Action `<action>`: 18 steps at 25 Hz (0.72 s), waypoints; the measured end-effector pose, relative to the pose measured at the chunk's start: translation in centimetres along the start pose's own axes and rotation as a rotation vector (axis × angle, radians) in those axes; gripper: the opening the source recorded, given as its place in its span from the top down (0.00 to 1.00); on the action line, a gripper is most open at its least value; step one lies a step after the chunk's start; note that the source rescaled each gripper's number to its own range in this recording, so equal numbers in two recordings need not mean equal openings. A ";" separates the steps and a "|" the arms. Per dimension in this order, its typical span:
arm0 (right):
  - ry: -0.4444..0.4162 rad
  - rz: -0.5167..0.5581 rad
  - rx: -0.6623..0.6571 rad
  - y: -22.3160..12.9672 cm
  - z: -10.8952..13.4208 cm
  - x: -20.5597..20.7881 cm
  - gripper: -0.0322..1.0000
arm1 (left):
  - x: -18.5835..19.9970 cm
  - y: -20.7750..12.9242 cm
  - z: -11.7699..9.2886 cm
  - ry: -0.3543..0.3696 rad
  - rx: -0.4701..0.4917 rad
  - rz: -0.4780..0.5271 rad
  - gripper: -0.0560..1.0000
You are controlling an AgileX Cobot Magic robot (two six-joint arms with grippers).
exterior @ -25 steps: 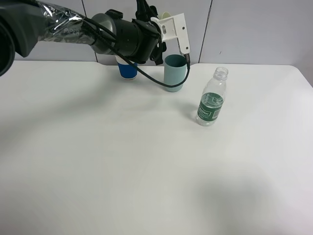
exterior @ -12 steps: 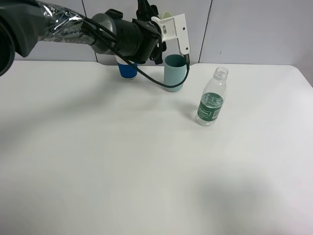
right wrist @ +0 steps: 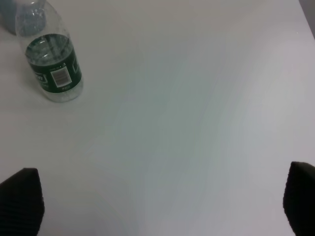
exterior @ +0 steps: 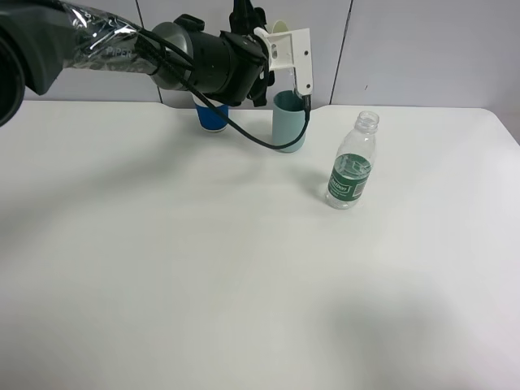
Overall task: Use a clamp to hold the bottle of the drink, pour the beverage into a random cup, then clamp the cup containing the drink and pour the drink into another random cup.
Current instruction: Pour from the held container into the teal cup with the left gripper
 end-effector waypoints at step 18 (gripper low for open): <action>0.000 0.000 0.000 0.0 0.0 0.0 0.06 | 0.0 0.0 0.4 0.036 -0.050 0.002 0.90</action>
Point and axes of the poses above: a point on each arm's last joint axis where the gripper is mounted, x pointing back along that axis away from the gripper, z along the wrist's bending axis when the last joint is at zero, y = z × x, the point moved 3 cm from there along -x, pointing out along that axis toward the gripper, and after that the axes turned 13 degrees about -x, right-handed, at the moved point
